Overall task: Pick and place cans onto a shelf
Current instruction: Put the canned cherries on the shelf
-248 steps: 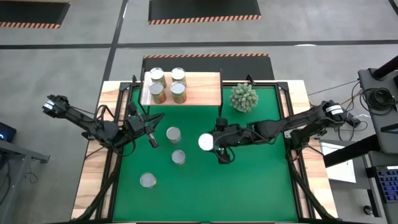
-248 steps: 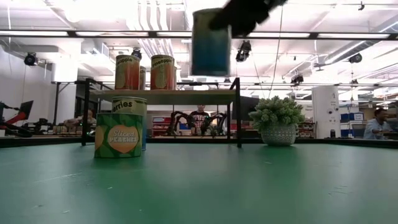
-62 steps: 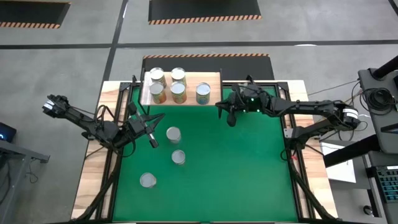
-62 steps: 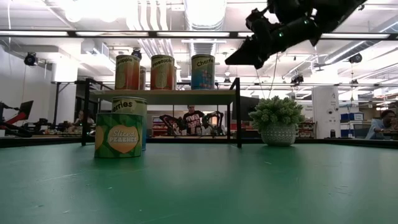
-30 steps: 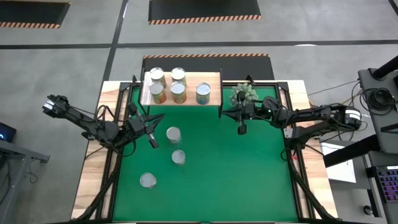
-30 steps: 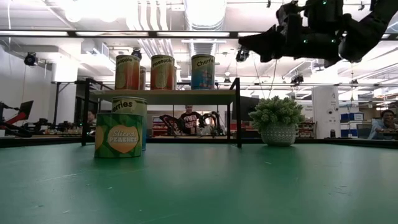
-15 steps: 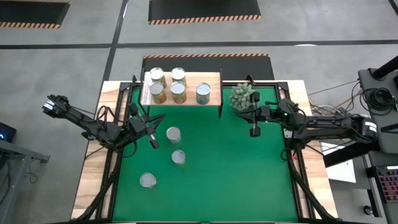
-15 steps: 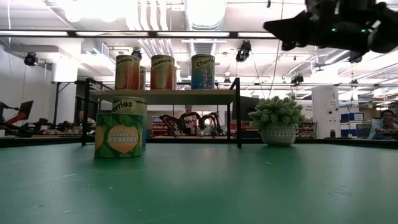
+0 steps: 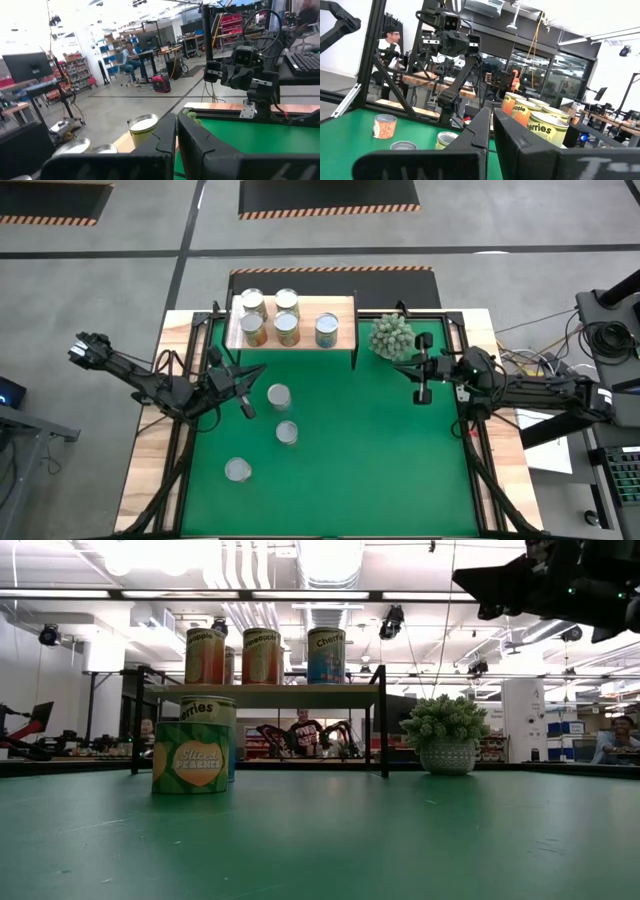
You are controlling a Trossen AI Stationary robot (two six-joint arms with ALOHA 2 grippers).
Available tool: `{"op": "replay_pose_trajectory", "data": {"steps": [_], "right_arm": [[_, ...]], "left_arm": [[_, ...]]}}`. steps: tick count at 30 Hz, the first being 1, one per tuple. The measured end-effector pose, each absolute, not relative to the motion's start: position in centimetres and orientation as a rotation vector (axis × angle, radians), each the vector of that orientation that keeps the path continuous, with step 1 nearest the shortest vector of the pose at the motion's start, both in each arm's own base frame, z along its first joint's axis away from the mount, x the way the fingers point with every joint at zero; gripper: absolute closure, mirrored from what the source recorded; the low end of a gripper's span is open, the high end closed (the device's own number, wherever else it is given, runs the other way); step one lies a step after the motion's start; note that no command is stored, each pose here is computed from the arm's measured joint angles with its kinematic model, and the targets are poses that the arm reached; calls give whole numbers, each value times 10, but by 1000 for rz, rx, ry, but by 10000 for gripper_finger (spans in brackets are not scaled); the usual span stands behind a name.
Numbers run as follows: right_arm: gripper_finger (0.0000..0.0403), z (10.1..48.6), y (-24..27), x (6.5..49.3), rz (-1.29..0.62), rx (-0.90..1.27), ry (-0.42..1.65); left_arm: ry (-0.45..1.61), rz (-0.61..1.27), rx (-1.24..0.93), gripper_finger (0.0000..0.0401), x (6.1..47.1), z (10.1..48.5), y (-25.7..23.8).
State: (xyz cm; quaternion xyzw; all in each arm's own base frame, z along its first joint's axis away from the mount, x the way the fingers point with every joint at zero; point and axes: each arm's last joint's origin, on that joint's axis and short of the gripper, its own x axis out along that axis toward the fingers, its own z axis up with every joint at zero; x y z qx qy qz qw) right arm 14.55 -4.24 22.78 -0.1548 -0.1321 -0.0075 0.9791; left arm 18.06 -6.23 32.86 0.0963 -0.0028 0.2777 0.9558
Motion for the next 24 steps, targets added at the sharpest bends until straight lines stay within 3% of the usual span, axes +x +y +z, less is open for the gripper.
{"op": "replay_pose_trajectory", "data": {"steps": [7, 15, 24], "right_arm": [[390, 222, -43, 144, -57, -264, -241], [390, 219, -47, 151, -96, -190, -149], [390, 226, -57, 176, -107, -124, 31]], "left_arm": [[105, 539, 93, 401, 181, 307, -63], [466, 418, -134, 401, 185, 253, -70], [717, 526, 7, 401, 198, 208, -75]]}}
